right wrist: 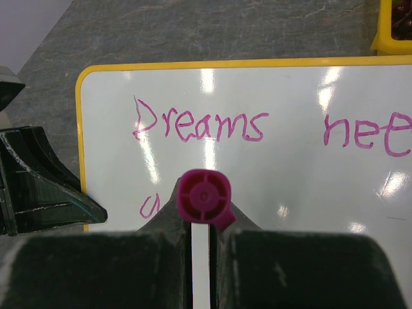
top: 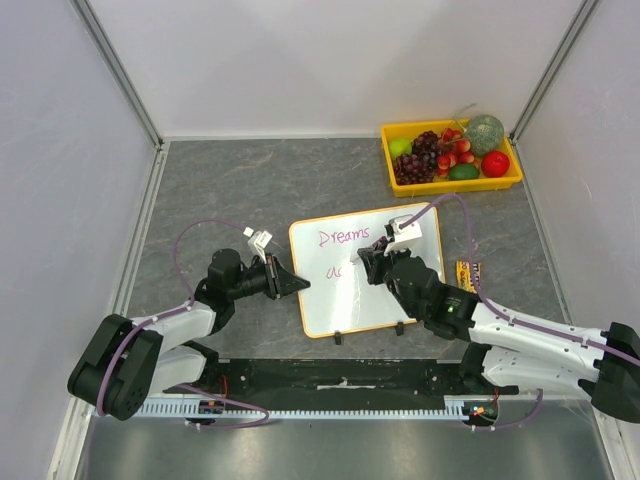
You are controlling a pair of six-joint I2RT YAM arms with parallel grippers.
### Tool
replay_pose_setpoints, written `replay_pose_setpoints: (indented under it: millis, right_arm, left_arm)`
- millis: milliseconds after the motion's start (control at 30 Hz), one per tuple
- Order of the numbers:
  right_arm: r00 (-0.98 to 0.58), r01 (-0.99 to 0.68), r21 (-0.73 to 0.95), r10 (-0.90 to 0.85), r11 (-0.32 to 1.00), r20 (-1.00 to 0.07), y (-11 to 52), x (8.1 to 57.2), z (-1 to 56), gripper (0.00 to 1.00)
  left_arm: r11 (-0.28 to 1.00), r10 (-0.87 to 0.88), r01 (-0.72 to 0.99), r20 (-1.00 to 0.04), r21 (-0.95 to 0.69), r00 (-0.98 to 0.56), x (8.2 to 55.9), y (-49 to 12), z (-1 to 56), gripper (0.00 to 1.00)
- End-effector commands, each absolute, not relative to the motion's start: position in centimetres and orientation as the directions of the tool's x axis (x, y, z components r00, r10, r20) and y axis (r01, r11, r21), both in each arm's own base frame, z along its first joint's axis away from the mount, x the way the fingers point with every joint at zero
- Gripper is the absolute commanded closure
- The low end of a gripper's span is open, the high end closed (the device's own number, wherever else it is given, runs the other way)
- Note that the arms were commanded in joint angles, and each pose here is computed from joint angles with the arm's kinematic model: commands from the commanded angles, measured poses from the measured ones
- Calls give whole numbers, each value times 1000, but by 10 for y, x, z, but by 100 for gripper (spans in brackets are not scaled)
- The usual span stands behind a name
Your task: Write a sentence on the whiteboard
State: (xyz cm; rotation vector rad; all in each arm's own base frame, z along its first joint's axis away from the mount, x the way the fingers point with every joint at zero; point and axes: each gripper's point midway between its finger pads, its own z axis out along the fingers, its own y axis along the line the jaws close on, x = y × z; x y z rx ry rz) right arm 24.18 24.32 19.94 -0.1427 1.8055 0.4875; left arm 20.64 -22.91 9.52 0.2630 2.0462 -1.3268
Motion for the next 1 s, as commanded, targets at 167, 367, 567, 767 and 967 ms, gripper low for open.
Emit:
replay_pose_setpoints:
  millis: [167,367,567,767,967]
  right_arm:
    - [-281,-331,281,190,901,-941,241,244,208,100]
    - [-314,-339,279,172,899,-934,240,238,192,100]
    - [-349,-343,294,169,892,-922,238,232,178,100]
    - [-372,-342,297,161,891,-914,234,227,166,100]
    - [-376,-334,293,158,896,-913,230,225,163,100]
  left_arm:
    - [544,-153,510,-677,-666,-720,214,-221,78,98]
    - [543,-153,511,-678,-666,-719,214,-221,79,98]
    - [544,-153,508,-675,-668,-722,214,-221,78,98]
    - [546,-152,508,-675,-666,-722,214,-220,77,98]
    - [545,-156,508,-676,-667,-720,215,-220,78,98]
